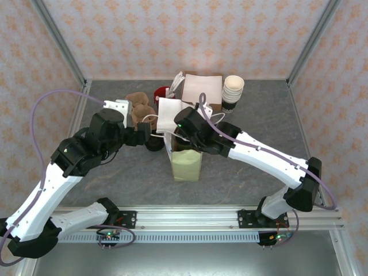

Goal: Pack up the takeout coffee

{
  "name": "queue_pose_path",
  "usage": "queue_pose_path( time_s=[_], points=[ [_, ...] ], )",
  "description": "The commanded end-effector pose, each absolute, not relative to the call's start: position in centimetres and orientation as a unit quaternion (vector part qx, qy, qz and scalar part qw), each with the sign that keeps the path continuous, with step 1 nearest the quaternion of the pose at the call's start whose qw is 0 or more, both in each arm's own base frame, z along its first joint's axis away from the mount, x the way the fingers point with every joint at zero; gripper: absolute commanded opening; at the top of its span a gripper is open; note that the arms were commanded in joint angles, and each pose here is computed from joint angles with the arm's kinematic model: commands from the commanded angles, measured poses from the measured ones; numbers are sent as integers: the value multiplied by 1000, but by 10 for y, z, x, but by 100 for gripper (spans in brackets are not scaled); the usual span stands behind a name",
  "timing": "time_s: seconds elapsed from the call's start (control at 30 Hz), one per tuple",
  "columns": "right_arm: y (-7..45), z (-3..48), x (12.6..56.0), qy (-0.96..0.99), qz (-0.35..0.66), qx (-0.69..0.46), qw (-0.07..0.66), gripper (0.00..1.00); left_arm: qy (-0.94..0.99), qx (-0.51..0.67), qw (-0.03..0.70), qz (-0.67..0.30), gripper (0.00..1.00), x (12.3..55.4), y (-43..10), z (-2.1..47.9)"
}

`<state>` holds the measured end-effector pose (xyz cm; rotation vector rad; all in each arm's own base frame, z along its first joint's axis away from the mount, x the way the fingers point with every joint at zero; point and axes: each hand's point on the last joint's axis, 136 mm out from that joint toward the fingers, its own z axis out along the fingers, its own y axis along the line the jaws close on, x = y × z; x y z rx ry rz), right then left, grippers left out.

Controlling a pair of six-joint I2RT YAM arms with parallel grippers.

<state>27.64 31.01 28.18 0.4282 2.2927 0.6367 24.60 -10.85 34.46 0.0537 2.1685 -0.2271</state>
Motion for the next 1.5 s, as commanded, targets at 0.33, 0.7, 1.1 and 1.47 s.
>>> queue_pose_path(
  time_s=[0.33, 0.7, 1.1, 1.47],
  points=[
    [294, 247, 275, 920, 125, 117, 353, 0, 876, 12, 474, -88, 92, 238, -96, 348],
    [294, 234, 273, 930, 94, 89, 344, 0, 873, 4, 480, -89, 93, 235, -92, 347],
    [304, 284, 266, 916, 145, 74, 366, 31, 873, 2, 480, -86, 93, 231, -87, 346],
    [305, 325, 260, 902, 184, 54, 387, 33, 872, 3, 481, -88, 94, 229, -87, 347]
  ],
)
